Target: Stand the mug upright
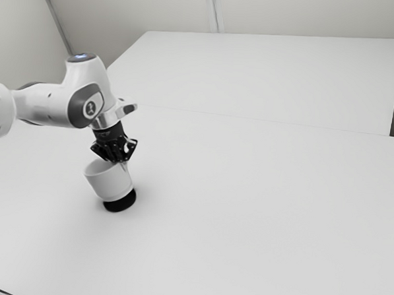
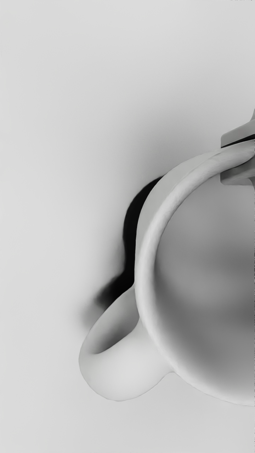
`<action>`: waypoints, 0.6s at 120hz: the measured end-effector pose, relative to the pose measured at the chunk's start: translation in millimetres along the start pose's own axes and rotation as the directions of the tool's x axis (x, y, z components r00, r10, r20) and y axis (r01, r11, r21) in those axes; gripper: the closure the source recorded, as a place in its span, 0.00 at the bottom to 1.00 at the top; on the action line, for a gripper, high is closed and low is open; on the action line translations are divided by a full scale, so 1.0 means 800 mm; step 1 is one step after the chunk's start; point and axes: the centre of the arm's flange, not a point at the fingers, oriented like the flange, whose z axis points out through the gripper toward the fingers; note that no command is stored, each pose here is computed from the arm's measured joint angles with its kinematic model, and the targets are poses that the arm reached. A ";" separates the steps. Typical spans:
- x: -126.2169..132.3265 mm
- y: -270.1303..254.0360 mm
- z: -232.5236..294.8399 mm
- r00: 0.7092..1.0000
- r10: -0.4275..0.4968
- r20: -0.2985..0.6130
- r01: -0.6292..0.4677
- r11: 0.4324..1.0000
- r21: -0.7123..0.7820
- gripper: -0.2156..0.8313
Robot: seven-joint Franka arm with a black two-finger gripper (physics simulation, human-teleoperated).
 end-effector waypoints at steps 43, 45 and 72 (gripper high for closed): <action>-0.004 0.035 0.004 0.989 -0.115 -0.093 0.122 0.990 0.070 0.96; -0.004 0.037 0.005 0.988 -0.121 -0.095 0.128 0.989 0.072 0.96; -0.005 0.044 0.016 0.973 -0.206 -0.108 0.215 0.973 0.083 0.96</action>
